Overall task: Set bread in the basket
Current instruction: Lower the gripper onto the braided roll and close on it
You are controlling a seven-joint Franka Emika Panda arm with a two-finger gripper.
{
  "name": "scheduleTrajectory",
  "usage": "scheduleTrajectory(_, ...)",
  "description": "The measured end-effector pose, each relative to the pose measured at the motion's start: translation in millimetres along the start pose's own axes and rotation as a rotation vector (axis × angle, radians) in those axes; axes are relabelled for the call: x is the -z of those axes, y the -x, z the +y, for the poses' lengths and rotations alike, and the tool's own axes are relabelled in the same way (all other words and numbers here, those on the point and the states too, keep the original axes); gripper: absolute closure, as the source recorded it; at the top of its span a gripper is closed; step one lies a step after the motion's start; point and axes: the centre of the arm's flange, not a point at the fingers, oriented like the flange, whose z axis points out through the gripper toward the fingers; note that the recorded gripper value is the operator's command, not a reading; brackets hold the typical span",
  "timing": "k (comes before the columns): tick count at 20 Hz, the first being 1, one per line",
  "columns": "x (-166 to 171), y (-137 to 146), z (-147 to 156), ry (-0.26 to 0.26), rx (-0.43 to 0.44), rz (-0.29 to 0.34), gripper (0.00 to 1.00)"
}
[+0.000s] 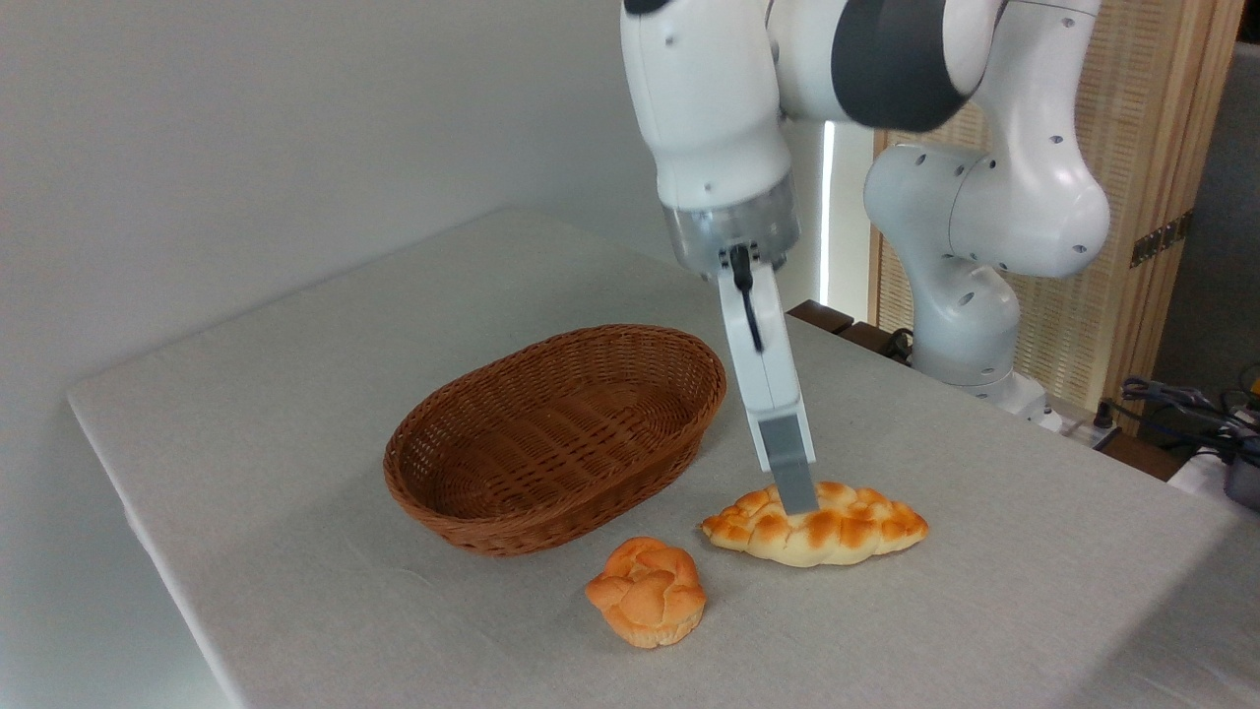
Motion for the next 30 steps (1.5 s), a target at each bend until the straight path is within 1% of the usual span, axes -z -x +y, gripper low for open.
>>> scheduleTrajectory(1,-9,-1,1,0.017,-0.013,-0.002,0.09)
scheduleTrajectory(2,-17,-3,3,0.033,-0.023,-0.002,0.11)
scheduleTrajectory(4,-30,-5,6,0.059,-0.036,0.000,0.11)
scheduleTrajectory(5,-36,-6,7,0.063,-0.042,0.001,0.11)
scheduleTrajectory(7,-44,-8,7,0.059,-0.050,0.002,0.11)
scheduleTrajectory(10,-48,-9,7,0.056,-0.055,0.000,0.11)
scheduleTrajectory(14,-50,-9,5,0.053,-0.090,-0.003,0.07)
scheduleTrajectory(15,-49,-8,5,0.054,-0.100,-0.016,0.06)
scheduleTrajectory(17,-49,-4,5,0.056,-0.120,-0.063,0.06)
scheduleTrajectory(19,-50,-2,5,0.059,-0.130,-0.088,0.06)
scheduleTrajectory(24,-55,-1,4,0.073,-0.131,-0.090,0.07)
scheduleTrajectory(27,-62,6,4,0.088,-0.117,-0.080,0.07)
scheduleTrajectory(28,-63,7,4,0.091,-0.114,-0.078,0.07)
scheduleTrajectory(30,-64,8,4,0.093,-0.113,-0.077,0.15)
